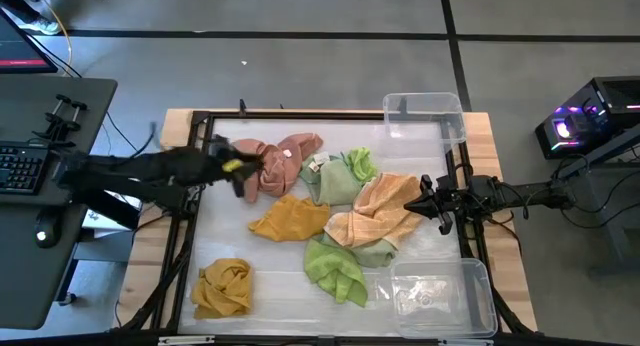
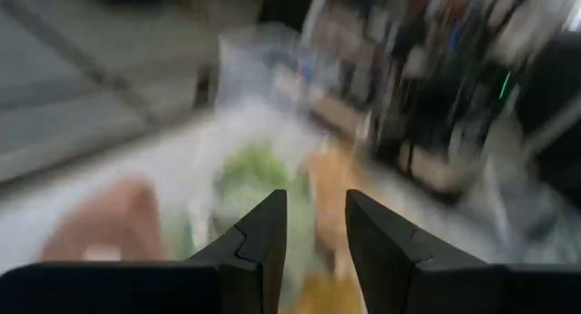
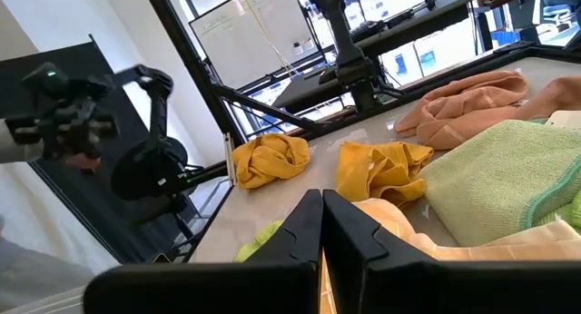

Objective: Sort towels by color in basket
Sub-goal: Put the top yellow towel into the top transparent bin

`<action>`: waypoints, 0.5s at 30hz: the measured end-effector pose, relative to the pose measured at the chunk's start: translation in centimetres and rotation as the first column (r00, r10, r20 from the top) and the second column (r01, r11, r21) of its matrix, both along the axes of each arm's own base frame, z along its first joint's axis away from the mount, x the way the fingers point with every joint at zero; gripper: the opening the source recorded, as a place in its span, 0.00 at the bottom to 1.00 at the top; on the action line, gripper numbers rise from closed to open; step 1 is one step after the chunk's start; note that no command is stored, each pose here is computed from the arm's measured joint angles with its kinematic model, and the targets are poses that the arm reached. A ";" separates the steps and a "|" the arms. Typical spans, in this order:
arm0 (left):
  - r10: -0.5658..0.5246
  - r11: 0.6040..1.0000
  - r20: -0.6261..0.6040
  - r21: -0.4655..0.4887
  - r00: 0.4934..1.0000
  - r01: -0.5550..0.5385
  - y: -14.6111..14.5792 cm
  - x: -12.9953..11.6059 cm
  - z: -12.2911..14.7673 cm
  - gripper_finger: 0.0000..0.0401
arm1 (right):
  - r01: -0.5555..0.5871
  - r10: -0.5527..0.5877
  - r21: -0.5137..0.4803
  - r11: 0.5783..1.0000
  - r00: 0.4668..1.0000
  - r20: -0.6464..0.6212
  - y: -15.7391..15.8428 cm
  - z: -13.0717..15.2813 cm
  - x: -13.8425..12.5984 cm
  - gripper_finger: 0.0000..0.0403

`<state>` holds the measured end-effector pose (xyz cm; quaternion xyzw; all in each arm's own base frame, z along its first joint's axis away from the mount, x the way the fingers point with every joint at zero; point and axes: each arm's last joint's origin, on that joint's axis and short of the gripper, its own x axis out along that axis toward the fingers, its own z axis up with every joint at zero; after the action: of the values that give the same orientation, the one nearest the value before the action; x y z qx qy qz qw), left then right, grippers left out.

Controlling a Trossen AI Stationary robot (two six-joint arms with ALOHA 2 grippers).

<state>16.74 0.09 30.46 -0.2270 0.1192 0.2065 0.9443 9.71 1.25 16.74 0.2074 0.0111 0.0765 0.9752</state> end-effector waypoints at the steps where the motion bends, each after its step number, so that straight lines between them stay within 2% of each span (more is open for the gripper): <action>1: -0.014 0.997 -0.045 -0.074 0.999 0.011 -0.1 0.6 -0.2 0.24 | 0.000 0.000 0.000 1.000 1.000 0.000 0.0 0.0 0.0 0.00; 4: 0.000 0.976 -0.131 -0.216 0.991 -0.028 -0.3 2.7 -1.2 0.24 | 0.000 0.000 0.000 1.000 1.000 0.000 0.0 0.0 0.0 0.00; 7: 0.011 0.964 -0.216 -0.257 0.976 -0.068 -0.3 4.6 -3.0 0.25 | 0.000 0.000 0.000 1.000 1.000 0.000 0.0 0.0 0.0 0.00; 11: -0.137 0.974 -0.329 -0.217 0.934 0.067 -1.2 7.1 -5.5 0.30 | 0.000 0.000 0.000 1.000 1.000 0.000 0.0 0.0 0.0 0.00; 15: -0.257 0.959 -0.427 -0.221 0.867 0.175 -1.8 9.1 -8.3 0.41 | 0.000 0.000 0.000 1.000 1.000 0.000 0.0 0.0 0.0 0.00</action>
<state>25.81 -1.72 22.18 -0.2397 0.3777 0.1350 0.8841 9.71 1.25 16.74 0.2074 0.0112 0.0765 0.9752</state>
